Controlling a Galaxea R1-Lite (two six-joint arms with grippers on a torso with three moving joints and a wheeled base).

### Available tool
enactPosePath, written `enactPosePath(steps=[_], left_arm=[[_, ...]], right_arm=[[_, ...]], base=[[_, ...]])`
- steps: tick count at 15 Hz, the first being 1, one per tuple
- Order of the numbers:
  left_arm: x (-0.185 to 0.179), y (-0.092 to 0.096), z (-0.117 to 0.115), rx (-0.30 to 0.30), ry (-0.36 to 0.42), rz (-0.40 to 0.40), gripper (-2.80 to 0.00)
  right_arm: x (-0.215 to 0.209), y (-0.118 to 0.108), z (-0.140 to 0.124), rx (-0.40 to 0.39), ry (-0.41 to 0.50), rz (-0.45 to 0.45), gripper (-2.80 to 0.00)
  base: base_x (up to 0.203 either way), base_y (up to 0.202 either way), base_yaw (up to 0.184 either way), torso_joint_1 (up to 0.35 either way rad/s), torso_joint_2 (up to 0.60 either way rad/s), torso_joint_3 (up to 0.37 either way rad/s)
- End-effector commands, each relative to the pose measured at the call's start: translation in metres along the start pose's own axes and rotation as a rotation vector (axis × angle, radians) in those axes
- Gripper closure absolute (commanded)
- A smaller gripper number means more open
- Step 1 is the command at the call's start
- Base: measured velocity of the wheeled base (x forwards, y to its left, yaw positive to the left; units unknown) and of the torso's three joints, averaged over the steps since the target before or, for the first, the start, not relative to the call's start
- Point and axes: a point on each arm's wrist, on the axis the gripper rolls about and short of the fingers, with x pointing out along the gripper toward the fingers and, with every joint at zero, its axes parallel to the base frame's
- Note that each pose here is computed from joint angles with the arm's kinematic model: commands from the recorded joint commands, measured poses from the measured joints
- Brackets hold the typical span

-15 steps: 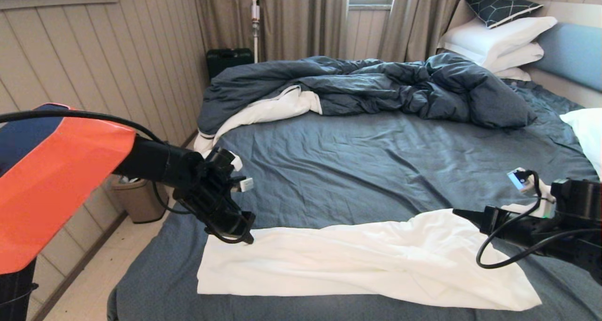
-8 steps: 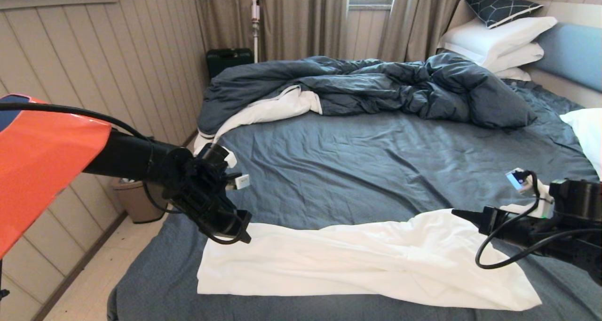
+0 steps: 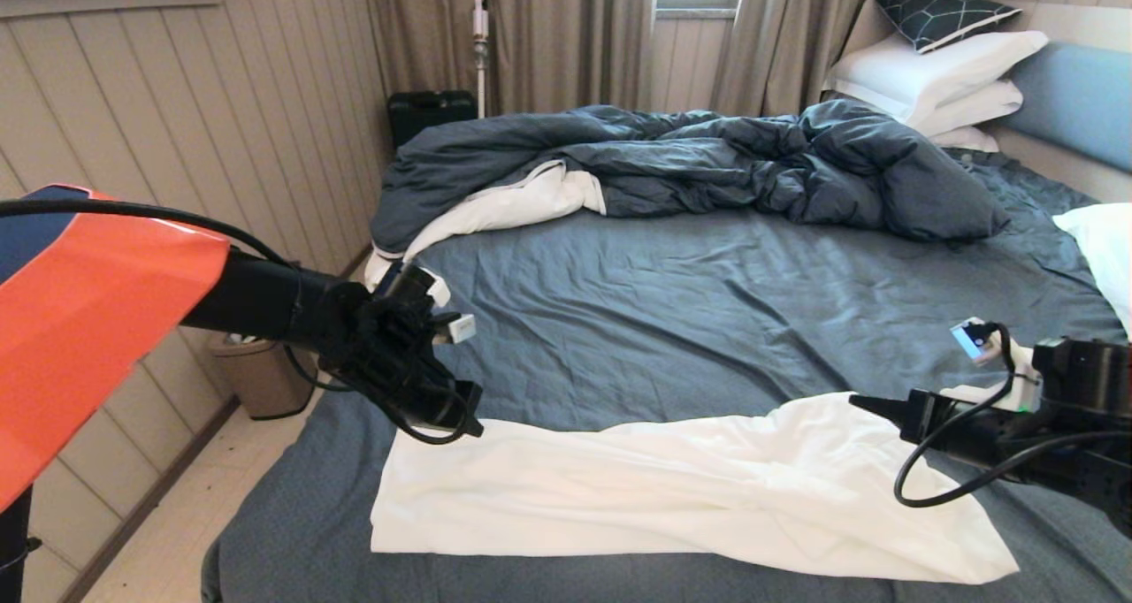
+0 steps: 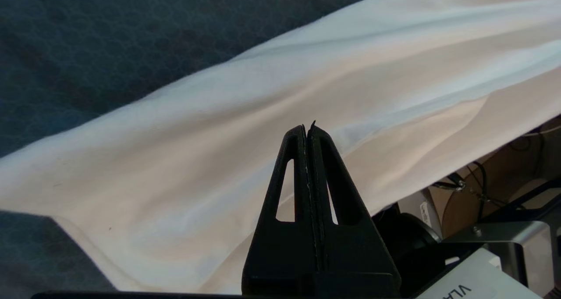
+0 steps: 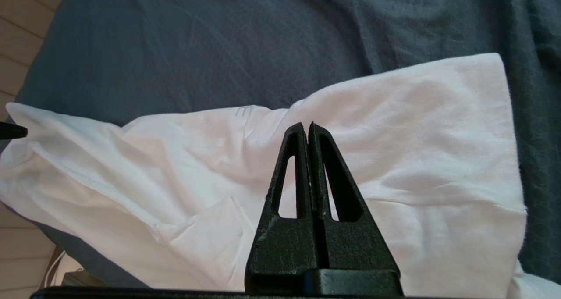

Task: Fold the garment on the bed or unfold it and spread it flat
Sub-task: Fold the white T-shirt

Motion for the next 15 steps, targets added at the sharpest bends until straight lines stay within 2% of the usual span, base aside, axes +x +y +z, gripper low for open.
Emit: enactPosePath(steps=[1, 3, 6, 9, 12, 15], left_arm=[[0.010, 0.003, -0.003, -0.009, 0.027, -0.002, 0.00], [0.016, 0.005, -0.006, -0.010, 0.038, -0.004, 0.00], [0.017, 0.005, 0.002, 0.000, 0.007, -0.005, 0.00], [0.027, 0.006, 0.005, 0.003, 0.012, -0.008, 0.00], [0.034, 0.000, -0.002, 0.008, 0.045, -0.015, 0.00], [0.023, -0.009, -0.011, 0.017, 0.057, -0.033, 0.00]], right_arm=[[-0.001, 0.001, 0.001, -0.004, -0.006, 0.004, 0.00], [-0.002, 0.001, 0.002, -0.005, -0.009, 0.003, 0.00], [-0.001, 0.000, 0.001, -0.003, -0.007, 0.003, 0.00], [-0.001, 0.000, 0.001, -0.002, -0.006, 0.001, 0.00], [-0.001, 0.000, 0.001, -0.002, -0.005, 0.002, 0.00], [-0.001, 0.000, 0.001, -0.003, -0.007, 0.003, 0.00]], base=[[0.000, 0.000, 0.000, 0.000, 0.00, 0.000], [0.000, 0.000, 0.000, 0.000, 0.00, 0.000], [0.000, 0.000, 0.000, 0.000, 0.00, 0.000], [0.000, 0.000, 0.000, 0.000, 0.00, 0.000], [0.000, 0.000, 0.000, 0.000, 0.00, 0.000], [0.000, 0.000, 0.000, 0.000, 0.00, 0.000]])
